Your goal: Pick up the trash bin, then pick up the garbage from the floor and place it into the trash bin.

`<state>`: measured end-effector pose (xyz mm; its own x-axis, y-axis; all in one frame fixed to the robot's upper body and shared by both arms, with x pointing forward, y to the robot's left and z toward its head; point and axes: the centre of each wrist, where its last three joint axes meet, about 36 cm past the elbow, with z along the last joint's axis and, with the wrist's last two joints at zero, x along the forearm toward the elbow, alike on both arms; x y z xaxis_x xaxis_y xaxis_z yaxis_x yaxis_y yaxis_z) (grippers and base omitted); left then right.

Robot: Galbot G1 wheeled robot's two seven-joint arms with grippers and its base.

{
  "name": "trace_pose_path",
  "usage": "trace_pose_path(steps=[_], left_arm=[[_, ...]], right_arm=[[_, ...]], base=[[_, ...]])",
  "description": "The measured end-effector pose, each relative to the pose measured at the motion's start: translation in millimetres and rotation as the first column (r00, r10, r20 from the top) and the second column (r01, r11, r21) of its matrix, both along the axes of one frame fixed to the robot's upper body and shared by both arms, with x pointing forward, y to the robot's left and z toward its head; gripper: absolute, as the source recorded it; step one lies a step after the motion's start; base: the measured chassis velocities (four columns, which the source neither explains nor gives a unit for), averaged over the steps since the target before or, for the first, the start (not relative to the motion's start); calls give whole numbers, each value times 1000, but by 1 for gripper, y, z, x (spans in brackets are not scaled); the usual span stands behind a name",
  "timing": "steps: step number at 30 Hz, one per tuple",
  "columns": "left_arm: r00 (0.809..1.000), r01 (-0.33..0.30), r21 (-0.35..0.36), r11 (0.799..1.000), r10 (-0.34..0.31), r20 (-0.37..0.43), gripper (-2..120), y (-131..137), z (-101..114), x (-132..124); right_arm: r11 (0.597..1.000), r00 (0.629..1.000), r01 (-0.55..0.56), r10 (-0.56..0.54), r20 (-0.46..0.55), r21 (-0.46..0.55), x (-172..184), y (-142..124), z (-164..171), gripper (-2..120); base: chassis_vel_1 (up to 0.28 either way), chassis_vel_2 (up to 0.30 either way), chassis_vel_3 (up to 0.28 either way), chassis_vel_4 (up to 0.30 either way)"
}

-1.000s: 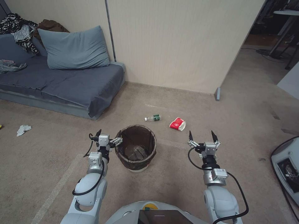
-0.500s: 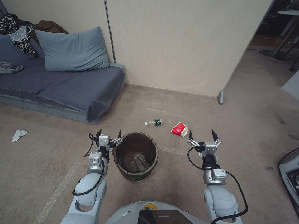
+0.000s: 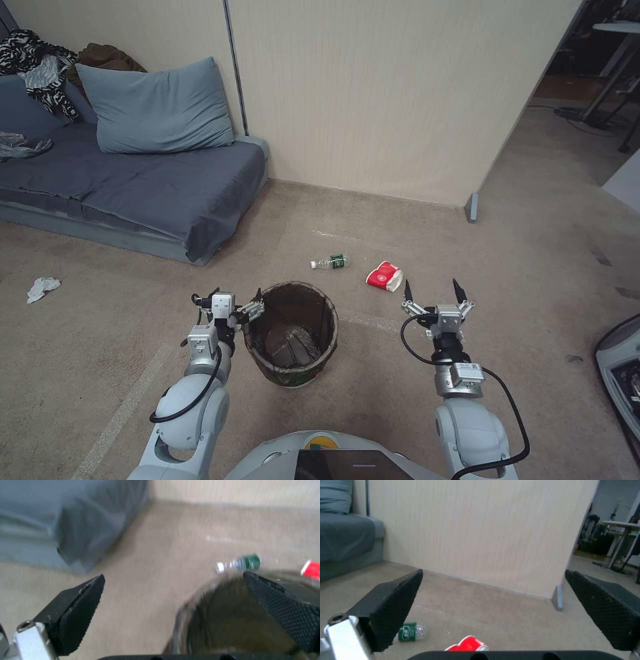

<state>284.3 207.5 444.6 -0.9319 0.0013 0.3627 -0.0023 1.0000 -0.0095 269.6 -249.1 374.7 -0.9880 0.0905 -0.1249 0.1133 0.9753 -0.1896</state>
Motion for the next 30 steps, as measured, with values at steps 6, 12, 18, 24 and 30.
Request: trace_pose_path(steps=[6,12,18,24,30], left_arm=[[994,10,-41,999,-14,-108,99,3,3,2],[986,26,-46,999,-33,-163,100,4,-3,7],[976,26,-47,999,-36,-217,99,6,-18,13],[969,17,-45,999,-28,-246,99,8,-29,17],[964,5,-48,999,-18,-265,99,8,-39,21]], right_arm=[[1000,1000,-2,2,0,0,-1,1,1,100],[1000,1000,-6,6,-2,0,-2,0,1,100],[1000,1000,-12,12,-2,-1,-3,0,2,100],[1000,1000,-20,20,-3,-2,-4,1,1,100],[1000,1000,-25,25,-2,-4,-5,1,0,100]], base=[[0,0,0,0],[0,0,0,0],[0,0,0,0],[0,0,0,0],[0,0,0,0]])
